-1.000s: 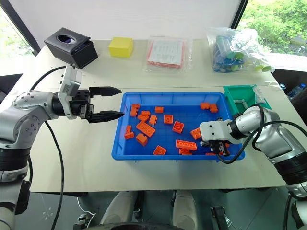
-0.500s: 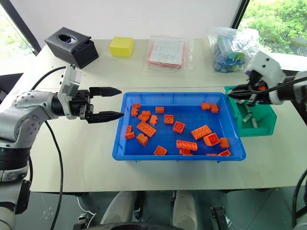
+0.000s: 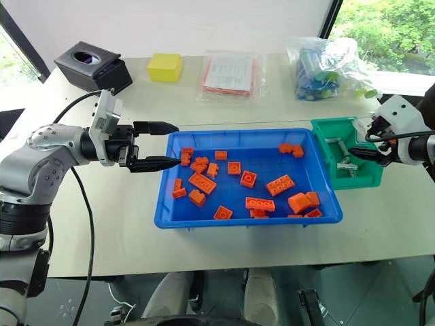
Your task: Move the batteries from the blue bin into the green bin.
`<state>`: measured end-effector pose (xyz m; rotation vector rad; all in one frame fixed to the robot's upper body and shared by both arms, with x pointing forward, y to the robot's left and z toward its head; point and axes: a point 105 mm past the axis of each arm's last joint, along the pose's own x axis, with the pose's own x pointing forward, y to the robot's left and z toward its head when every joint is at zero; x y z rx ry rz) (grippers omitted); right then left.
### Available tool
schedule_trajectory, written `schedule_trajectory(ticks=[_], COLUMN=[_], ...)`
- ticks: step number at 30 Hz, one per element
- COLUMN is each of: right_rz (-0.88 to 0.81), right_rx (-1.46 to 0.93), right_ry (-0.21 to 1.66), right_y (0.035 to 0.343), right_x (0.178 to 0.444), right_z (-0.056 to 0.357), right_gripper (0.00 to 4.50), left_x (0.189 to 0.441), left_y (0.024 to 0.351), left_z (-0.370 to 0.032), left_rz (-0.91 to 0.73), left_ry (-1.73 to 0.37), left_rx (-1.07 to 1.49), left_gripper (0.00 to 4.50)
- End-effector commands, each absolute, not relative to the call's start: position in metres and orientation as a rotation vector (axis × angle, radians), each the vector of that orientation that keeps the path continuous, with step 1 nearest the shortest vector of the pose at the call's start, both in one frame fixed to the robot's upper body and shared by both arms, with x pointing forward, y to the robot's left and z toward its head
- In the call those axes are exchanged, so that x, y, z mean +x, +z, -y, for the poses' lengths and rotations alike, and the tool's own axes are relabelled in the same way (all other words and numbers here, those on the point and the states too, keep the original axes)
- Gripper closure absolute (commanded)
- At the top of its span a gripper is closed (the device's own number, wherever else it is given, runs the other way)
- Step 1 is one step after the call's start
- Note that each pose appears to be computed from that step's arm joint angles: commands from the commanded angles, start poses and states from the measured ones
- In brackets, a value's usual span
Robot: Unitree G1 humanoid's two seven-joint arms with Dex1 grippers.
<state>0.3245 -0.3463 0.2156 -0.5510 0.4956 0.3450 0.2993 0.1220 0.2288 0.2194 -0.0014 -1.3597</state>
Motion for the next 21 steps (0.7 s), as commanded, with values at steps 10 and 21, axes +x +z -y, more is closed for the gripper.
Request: schedule_trajectory(ticks=[10,21], right_rz=[-0.48,-0.386], right_rx=[-0.411,-0.292], right_ry=[0.669,0.611], right_y=[0.231,0.226], right_x=[0.236,0.218], right_z=[0.325,0.327], right_gripper=[0.64,0.64], left_x=[0.293,0.289], left_y=[0.236,0.247], left_z=[-0.126,-0.156], left_rz=[0.021,0.003], left_ry=[-1.385,-1.295], left_rx=[0.239,0.23], left_gripper=[0.0,0.0])
